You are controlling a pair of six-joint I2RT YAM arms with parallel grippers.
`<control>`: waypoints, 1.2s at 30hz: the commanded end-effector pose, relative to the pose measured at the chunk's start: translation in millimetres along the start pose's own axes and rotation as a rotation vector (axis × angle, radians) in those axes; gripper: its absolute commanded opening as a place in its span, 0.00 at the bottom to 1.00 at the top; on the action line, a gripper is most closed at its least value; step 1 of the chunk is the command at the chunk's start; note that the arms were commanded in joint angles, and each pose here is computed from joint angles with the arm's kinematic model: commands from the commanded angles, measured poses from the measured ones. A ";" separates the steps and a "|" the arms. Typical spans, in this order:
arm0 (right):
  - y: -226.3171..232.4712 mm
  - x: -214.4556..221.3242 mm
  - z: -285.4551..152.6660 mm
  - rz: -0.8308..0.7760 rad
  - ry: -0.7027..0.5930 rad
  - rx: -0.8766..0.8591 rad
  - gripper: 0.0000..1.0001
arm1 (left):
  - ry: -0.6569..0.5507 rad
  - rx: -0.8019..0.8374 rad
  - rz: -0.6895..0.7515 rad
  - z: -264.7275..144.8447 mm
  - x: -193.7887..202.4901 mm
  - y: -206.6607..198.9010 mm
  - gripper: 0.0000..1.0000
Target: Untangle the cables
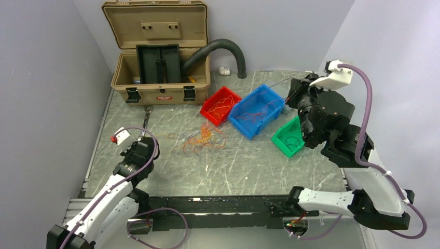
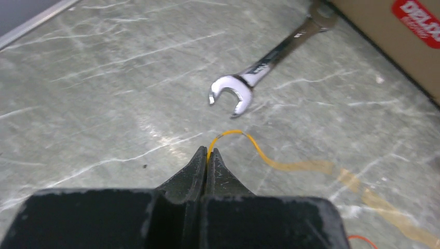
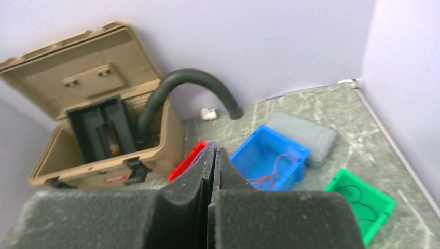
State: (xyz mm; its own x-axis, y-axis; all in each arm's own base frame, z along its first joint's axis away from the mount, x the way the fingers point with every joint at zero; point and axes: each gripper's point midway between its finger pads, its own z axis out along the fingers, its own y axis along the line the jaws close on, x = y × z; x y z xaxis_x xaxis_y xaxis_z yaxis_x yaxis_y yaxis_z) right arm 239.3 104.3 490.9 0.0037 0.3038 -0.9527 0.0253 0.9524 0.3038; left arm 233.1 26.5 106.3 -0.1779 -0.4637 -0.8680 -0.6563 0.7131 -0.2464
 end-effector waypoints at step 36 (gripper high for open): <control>88.4 -30.4 -7.4 0.043 -0.050 -0.413 0.00 | 0.111 1.630 0.593 -199.0 69.7 -254.6 0.99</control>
State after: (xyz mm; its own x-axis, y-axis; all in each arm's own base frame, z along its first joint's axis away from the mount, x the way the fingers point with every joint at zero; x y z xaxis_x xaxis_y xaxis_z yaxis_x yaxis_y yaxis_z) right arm 243.3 175.3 509.9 -0.0028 0.2507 -0.9681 -0.2989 0.9236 0.2401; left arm 239.1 -257.0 160.6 -0.3030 0.0546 -0.9514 0.7672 0.6062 -0.2096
